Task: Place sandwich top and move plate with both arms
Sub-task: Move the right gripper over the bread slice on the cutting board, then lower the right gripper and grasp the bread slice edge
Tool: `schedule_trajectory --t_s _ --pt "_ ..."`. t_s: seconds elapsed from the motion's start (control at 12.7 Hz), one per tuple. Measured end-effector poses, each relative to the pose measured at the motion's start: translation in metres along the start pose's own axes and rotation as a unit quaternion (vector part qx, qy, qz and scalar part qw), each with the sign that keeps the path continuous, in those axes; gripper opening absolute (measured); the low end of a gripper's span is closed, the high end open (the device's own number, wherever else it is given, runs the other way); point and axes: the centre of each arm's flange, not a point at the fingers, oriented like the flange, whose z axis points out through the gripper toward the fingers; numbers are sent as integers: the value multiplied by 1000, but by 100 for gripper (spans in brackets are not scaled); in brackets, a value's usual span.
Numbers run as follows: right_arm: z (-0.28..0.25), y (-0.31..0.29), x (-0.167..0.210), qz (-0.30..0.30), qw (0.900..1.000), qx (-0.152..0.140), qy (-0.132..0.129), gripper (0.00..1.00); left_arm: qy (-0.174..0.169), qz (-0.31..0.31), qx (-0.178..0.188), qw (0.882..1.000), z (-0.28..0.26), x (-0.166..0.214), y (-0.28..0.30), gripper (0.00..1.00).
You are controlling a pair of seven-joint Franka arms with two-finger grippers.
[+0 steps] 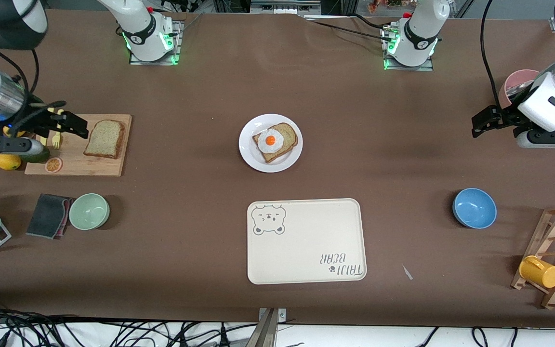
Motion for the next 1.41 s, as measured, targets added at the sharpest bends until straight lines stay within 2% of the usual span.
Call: schedule_trajectory --t_s 0.47,0.79,0.86,1.26,1.41 --pt "103 8 -7 3 1000 -8 -4 100 -6 0 -1 1000 13 7 0 100" --pt "197 14 -37 15 998 -57 -1 100 -4 -1 -1 1000 14 9 0 100" --pt "215 14 -45 19 998 -66 -8 100 -4 -1 -1 1000 14 9 0 100" --pt "256 24 -52 55 993 -94 -38 98 -4 0 -1 1000 14 9 1 100" --pt "274 27 -53 82 988 -119 -46 94 -4 0 -1 1000 14 9 1 100"
